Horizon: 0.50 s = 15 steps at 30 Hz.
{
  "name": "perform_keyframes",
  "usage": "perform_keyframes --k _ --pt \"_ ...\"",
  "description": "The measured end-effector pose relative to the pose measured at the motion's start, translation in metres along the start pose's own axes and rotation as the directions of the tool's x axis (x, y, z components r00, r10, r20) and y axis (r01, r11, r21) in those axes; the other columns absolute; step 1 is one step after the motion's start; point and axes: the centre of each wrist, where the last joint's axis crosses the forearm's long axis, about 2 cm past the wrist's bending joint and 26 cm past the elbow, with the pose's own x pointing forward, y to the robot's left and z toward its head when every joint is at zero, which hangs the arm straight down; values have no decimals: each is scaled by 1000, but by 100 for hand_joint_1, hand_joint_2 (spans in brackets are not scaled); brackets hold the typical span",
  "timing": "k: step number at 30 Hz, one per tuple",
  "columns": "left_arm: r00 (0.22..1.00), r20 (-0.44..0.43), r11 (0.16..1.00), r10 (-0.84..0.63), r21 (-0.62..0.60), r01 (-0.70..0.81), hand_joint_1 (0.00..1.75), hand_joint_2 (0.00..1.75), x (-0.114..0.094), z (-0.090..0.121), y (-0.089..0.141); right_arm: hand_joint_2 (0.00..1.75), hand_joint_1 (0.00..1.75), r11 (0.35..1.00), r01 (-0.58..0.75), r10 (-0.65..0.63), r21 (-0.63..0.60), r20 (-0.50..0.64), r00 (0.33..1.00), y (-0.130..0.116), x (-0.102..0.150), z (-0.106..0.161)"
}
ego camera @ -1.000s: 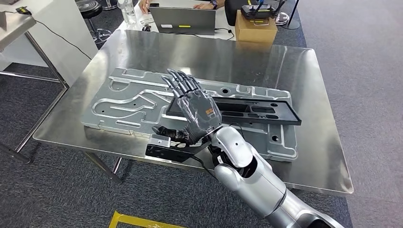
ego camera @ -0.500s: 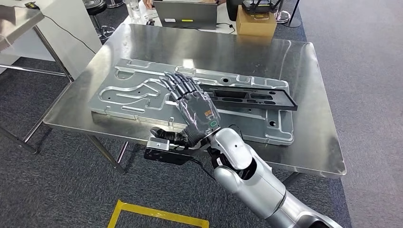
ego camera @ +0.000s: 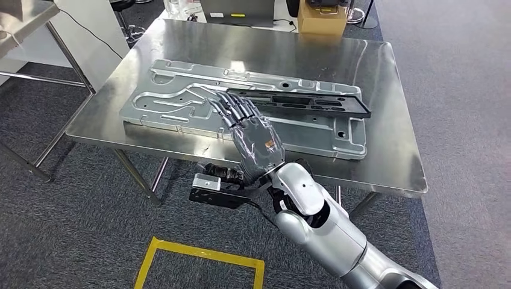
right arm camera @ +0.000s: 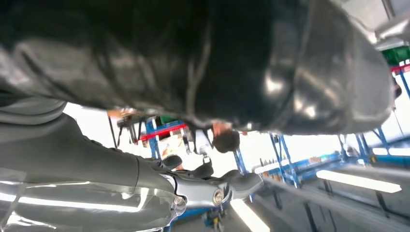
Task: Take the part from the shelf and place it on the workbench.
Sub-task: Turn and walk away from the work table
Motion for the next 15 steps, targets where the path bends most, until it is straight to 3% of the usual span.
perform_keyframes --k 9,15 --pt "1000 18 1000 -4 25 4 0 0 -2 0 5 0 0 1000 2 -1 14 -38 999 18 -11 37" --pt "1000 27 1000 -4 26 4 0 0 1 0 5 0 0 1000 -15 15 6 -55 998 16 -23 52"
